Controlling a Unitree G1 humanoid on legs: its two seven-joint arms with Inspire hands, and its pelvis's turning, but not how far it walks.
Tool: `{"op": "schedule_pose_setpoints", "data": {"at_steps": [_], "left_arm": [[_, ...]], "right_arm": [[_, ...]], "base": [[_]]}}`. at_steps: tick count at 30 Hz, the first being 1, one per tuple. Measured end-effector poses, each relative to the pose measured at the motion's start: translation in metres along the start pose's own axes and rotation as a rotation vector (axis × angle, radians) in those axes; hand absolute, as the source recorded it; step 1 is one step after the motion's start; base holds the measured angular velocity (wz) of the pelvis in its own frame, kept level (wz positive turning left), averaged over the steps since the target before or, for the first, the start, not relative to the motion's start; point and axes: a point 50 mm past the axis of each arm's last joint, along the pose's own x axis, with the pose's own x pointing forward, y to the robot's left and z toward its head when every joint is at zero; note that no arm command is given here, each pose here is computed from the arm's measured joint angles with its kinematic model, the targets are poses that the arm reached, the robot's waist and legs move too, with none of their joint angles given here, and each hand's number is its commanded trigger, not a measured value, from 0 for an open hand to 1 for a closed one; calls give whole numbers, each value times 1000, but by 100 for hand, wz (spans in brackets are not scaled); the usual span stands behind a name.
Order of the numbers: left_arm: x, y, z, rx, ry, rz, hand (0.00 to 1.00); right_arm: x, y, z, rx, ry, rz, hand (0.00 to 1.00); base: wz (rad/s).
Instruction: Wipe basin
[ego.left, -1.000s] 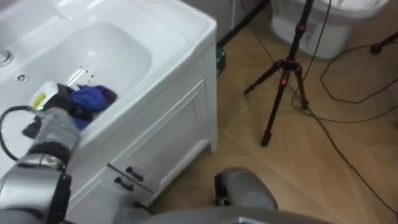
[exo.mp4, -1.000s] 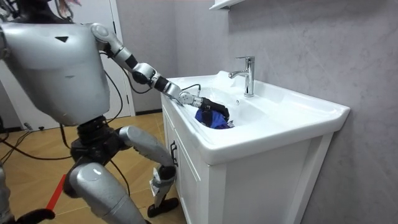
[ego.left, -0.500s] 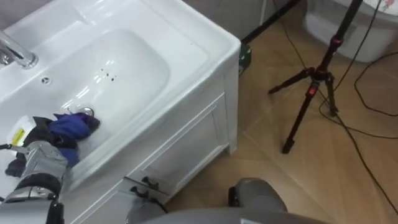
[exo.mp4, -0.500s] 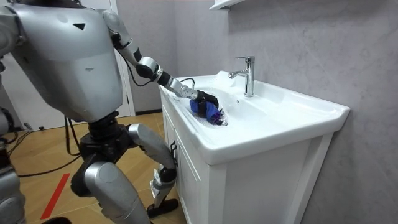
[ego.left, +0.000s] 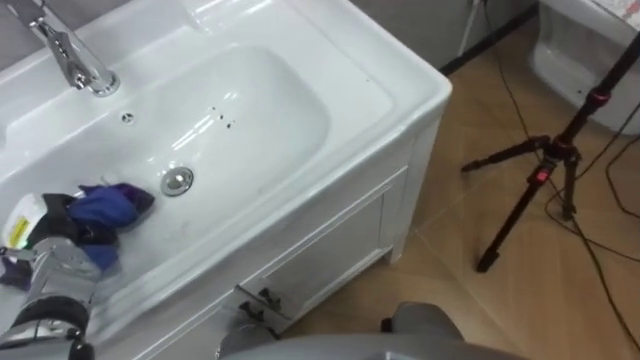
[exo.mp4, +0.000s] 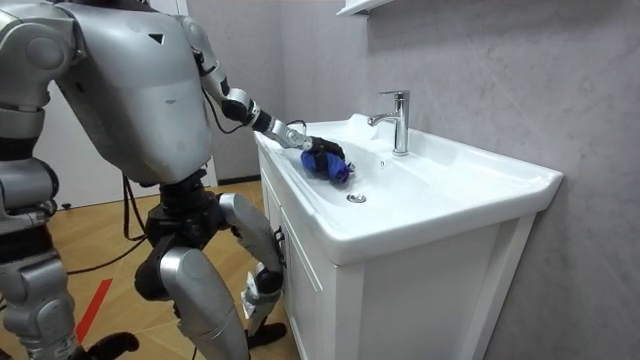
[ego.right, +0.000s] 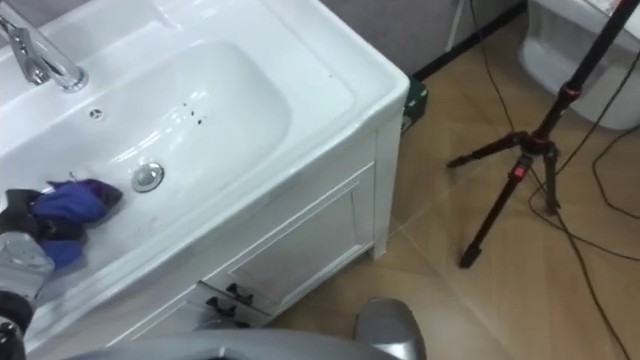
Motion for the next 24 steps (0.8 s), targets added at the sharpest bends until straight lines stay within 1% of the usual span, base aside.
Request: {"op": "schedule_pose_setpoints", "data": {"at_steps": [5,9,14,24], "left_arm": [[-3,-4,-1,-9,-26,-12,100],[-7,-6,-3,-15,-57,-18,100],[-12,-14,4,-45,-106,-32,100],[-27,-28,24,-131,-220,-52,100]], "right_arm": [[1,-2,1,9,15,-5,0],[3,-2,10,14,-2,-6,0],[5,-2,27,9,-41,-3,0],[6,-1,39,18,-63,17,0]], "base": [[4],[12],[9],[23]]}}
